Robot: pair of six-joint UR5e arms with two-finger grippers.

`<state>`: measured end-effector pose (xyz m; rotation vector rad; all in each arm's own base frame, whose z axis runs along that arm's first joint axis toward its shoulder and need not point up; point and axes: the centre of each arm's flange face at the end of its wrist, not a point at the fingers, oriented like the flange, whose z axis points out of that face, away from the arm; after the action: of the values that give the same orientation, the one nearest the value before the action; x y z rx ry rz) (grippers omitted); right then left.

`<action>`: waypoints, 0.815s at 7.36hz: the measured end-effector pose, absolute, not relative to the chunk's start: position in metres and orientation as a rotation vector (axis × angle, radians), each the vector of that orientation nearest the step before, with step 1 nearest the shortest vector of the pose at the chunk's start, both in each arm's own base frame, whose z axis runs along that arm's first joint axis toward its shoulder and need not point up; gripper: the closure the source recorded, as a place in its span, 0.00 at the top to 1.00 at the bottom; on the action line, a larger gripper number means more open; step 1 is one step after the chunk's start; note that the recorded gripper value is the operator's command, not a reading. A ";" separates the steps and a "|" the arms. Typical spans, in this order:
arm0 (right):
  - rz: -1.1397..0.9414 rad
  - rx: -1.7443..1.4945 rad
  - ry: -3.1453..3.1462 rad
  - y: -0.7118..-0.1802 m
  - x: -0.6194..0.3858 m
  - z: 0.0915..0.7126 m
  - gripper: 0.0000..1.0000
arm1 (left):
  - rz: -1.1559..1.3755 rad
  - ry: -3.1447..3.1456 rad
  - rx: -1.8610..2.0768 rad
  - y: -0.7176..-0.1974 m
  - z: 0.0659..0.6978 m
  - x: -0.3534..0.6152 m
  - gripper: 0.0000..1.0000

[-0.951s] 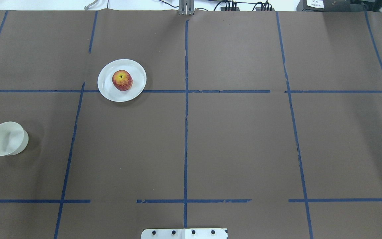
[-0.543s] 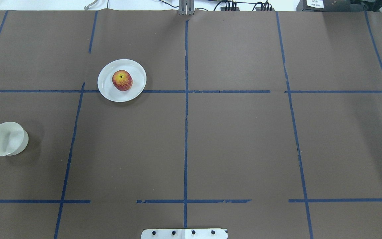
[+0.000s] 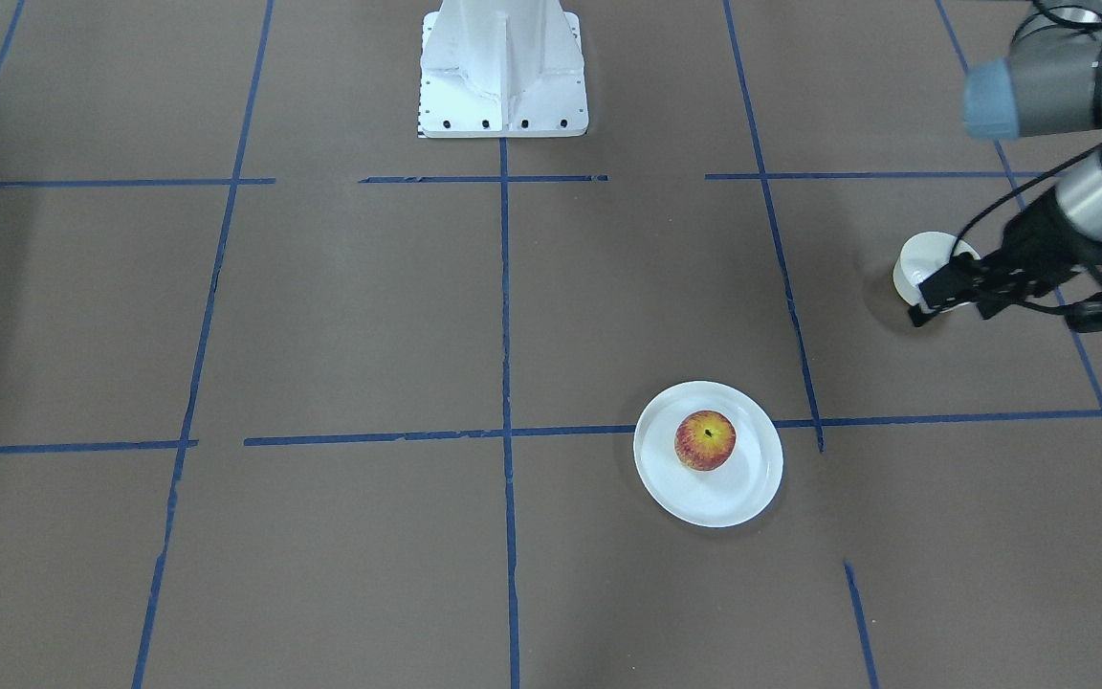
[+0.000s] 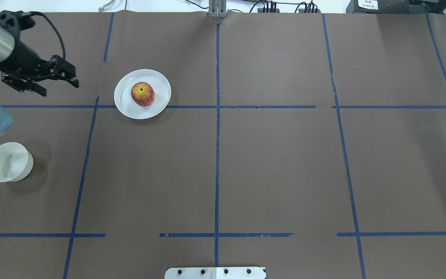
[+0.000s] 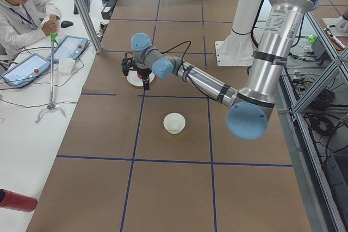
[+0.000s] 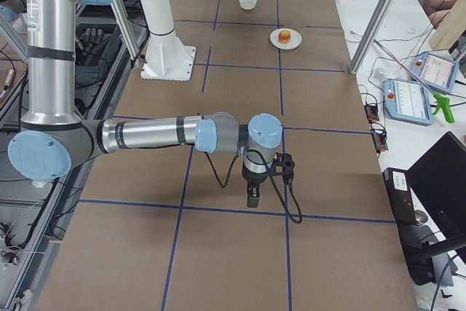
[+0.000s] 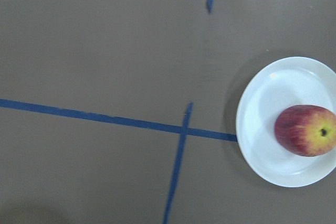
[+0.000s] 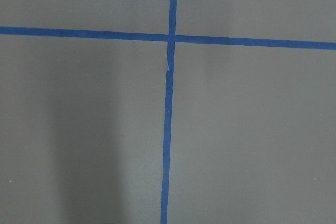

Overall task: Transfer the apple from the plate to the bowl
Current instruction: 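Move the left gripper over the apple on the white plate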

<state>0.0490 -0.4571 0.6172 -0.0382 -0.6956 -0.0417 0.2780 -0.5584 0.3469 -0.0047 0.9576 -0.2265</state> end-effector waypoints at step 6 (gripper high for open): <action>-0.041 -0.039 -0.696 -0.457 0.049 0.618 1.00 | -0.329 0.865 -0.031 -0.624 0.319 0.434 1.00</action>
<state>0.0490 -0.4570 0.6175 -0.0389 -0.6956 -0.0411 0.4337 -0.6241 0.3187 -0.0310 0.8650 -0.3295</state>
